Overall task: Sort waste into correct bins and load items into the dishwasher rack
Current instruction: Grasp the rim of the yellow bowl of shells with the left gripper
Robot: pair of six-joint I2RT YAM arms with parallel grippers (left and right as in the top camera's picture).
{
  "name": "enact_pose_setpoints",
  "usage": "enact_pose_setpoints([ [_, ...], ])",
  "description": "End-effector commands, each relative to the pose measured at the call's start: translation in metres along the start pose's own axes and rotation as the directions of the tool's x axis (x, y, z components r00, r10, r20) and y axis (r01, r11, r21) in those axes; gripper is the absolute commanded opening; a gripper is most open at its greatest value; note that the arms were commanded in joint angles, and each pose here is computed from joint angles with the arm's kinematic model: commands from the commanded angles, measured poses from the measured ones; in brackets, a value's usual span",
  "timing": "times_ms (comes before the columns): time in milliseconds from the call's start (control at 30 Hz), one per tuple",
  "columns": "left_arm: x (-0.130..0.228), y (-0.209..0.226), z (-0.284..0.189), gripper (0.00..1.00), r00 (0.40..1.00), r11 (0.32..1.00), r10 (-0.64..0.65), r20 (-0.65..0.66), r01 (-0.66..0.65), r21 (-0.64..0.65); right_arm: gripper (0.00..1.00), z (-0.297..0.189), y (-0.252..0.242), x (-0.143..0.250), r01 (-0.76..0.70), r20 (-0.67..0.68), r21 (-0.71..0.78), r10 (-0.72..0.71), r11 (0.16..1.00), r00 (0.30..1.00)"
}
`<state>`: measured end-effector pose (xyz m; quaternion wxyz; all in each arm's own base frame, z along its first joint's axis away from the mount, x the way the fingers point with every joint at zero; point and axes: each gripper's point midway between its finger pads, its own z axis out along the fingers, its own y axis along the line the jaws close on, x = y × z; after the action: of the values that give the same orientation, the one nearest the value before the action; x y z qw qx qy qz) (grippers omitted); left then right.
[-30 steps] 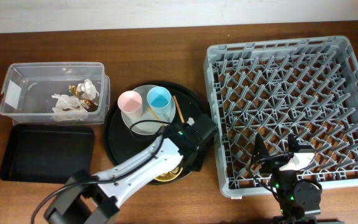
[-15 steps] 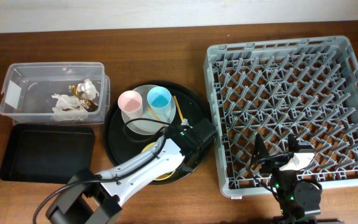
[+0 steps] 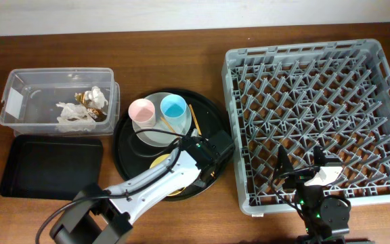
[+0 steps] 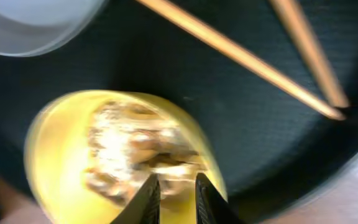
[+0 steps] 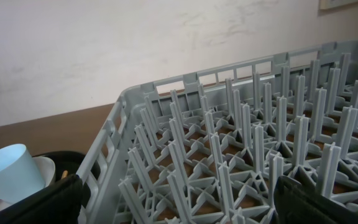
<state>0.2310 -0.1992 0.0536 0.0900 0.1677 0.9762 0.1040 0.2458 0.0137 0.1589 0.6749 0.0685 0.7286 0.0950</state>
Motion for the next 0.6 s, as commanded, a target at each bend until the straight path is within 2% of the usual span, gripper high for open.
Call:
enact_pose_setpoints([
  [0, 0.014, -0.027, 0.002, 0.2, 0.992, 0.986, -0.082, -0.094, 0.094, 0.138, 0.98, 0.0, -0.003, 0.002, -0.001, -0.004, 0.01, 0.001, 1.0, 1.0],
  [133, 0.006, -0.023, 0.003, 0.28, 0.992, 0.987, -0.111, -0.058, 0.117, 0.113, 0.98, 0.0, -0.003, 0.002, -0.001, -0.004, 0.01, 0.001, 1.0, 1.0],
  [267, 0.004, -0.019, 0.005, 0.28, 0.993, 0.989, -0.113, -0.04, 0.116, 0.087, 0.98, 0.0, -0.003, 0.002, -0.001, -0.004, 0.01, 0.001, 1.0, 1.0],
  [467, 0.012, -0.019, 0.025, 0.27, 0.992, 0.989, -0.122, -0.029, 0.124, 0.082, 0.98, 0.0, -0.003, 0.002, -0.001, -0.004, 0.01, 0.001, 1.0, 1.0],
  [567, 0.002, -0.014, 0.026, 0.2, 0.991, 0.99, -0.134, 0.022, 0.132, 0.057, 0.98, 0.0, -0.003, 0.002, -0.001, -0.004, 0.01, 0.001, 1.0, 1.0],
])
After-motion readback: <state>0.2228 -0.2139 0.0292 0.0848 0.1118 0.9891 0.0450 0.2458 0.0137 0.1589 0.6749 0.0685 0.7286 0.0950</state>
